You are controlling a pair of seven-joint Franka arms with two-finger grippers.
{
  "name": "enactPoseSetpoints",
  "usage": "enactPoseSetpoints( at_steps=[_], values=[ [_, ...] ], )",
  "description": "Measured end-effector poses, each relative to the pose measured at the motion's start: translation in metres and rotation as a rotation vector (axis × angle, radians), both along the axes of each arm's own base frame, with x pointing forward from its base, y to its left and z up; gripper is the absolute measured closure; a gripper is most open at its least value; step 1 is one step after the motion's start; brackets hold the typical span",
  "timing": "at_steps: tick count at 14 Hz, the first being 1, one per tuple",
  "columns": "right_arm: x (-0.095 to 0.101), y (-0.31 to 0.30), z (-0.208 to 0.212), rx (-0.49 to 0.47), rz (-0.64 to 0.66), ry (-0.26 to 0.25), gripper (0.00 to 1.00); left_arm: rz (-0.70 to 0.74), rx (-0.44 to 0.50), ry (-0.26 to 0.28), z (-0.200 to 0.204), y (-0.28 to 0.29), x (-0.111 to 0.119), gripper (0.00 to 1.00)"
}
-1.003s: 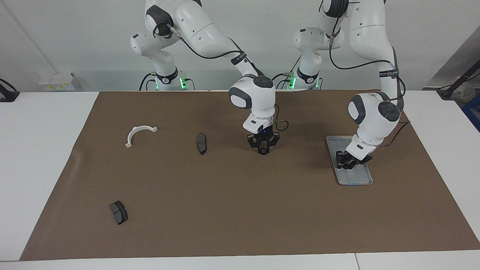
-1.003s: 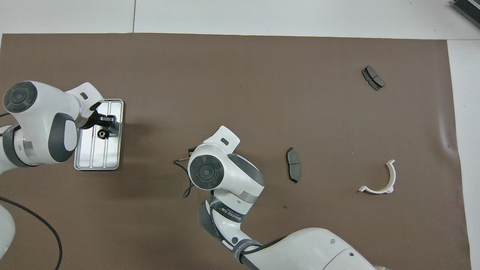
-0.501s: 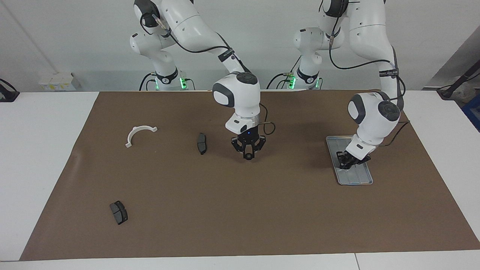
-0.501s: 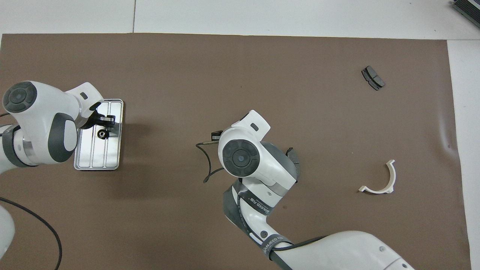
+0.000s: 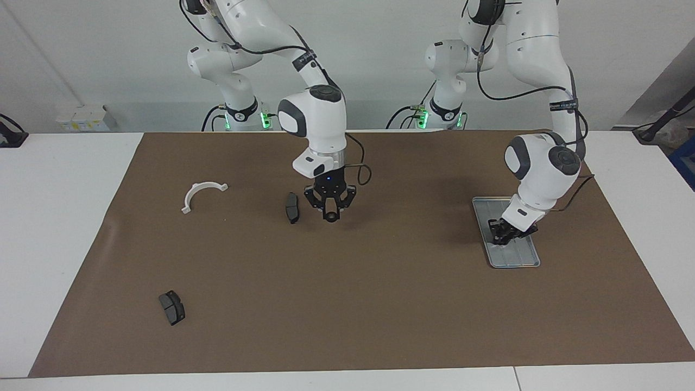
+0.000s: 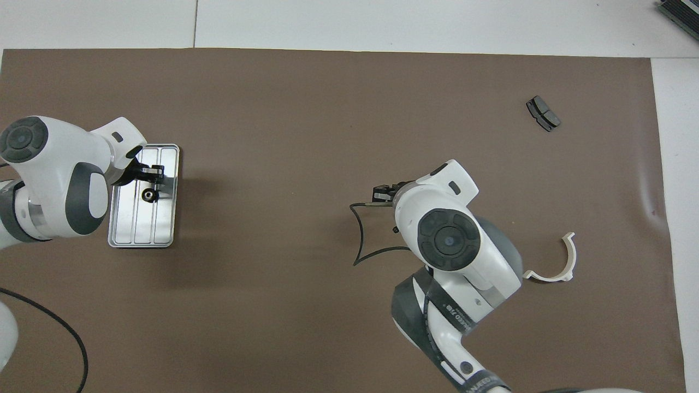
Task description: Place bearing gear from tray to pile
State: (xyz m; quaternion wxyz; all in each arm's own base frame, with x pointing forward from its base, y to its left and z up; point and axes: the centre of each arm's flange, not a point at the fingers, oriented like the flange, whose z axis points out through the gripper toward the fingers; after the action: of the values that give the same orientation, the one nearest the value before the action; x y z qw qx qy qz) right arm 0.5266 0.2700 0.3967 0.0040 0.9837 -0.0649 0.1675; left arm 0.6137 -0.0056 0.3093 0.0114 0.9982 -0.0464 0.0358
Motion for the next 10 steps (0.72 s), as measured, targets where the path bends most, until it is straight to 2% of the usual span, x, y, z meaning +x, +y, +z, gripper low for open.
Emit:
enactPoseSetpoints(
  at_steps=[3,5,8,10],
  values=[
    [0.010,-0.067,0.001,-0.036,-0.030,0.012,0.64,0.098,-0.012,0.007,0.011,-0.010,0.006,0.75],
    [0.020,-0.114,-0.007,-0.063,-0.040,0.031,0.64,0.191,-0.022,0.040,0.018,-0.034,0.006,0.75],
    [0.027,-0.162,-0.015,-0.086,-0.063,0.055,0.64,0.354,-0.009,0.130,0.022,-0.101,-0.011,0.75],
    [0.029,-0.193,-0.021,-0.106,-0.055,0.077,0.64,0.484,0.007,0.159,0.025,-0.154,-0.027,0.75]
  ],
)
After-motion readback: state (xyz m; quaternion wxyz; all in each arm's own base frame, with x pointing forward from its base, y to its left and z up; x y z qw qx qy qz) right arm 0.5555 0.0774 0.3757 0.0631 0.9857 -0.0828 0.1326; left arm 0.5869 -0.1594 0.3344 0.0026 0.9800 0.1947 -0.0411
